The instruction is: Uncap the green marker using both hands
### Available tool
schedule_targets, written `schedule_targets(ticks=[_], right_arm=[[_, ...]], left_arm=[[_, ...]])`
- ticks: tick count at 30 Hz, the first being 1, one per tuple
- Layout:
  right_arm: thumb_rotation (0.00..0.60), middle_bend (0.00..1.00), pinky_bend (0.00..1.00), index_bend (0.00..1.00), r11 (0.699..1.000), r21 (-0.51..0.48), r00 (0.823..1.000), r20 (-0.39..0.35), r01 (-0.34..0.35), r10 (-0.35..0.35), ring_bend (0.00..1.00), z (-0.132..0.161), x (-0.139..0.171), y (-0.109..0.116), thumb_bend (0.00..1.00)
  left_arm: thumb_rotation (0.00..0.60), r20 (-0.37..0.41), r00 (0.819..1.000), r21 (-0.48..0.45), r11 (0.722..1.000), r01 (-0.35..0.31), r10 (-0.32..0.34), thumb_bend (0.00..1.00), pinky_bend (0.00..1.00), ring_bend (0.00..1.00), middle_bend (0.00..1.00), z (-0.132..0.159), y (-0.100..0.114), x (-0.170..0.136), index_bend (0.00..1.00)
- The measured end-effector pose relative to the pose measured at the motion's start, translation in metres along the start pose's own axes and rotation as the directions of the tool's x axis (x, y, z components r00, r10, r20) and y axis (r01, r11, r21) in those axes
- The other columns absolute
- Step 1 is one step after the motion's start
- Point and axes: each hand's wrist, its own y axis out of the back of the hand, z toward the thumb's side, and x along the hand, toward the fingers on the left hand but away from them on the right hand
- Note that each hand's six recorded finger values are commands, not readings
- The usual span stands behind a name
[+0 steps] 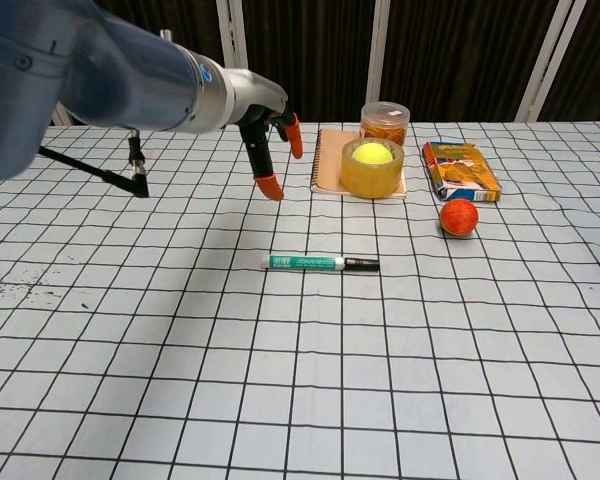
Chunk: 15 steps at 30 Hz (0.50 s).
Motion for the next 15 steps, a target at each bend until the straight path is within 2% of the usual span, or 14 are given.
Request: schedule_targets(ticks=[6, 10, 15], right_arm=[[0.600, 0.07, 0.18, 0.08, 1.000, -0.010, 1.000, -0.008, -0.016, 0.016, 0.05, 0.000, -0.002, -0.012, 0.17], [0.600, 0.07, 0.18, 0.08, 1.000, -0.015, 1.000, -0.010, -0.023, 0.023, 0.05, 0.000, -0.004, -0.018, 0.17], [0.600, 0.07, 0.18, 0.08, 0.999, -0.022, 1.000, -0.006, -0.027, 0.027, 0.05, -0.003, -0.006, -0.023, 0.17]], left_arm=[[0.600, -0.052, 0.997, -0.043, 0.997, 0.059, -0.062, 0.35, 0.00, 0.00, 0.06, -0.003, -0.037, 0.001, 0.30], [0.600, -0.080, 0.996, 0.016, 0.999, 0.050, -0.049, 0.36, 0.00, 0.00, 0.07, -0.004, -0.045, 0.005, 0.33], [0.600, -0.059, 0.997, 0.004, 0.999, 0.047, -0.047, 0.39, 0.00, 0.00, 0.07, 0.011, -0.049, 0.008, 0.34]])
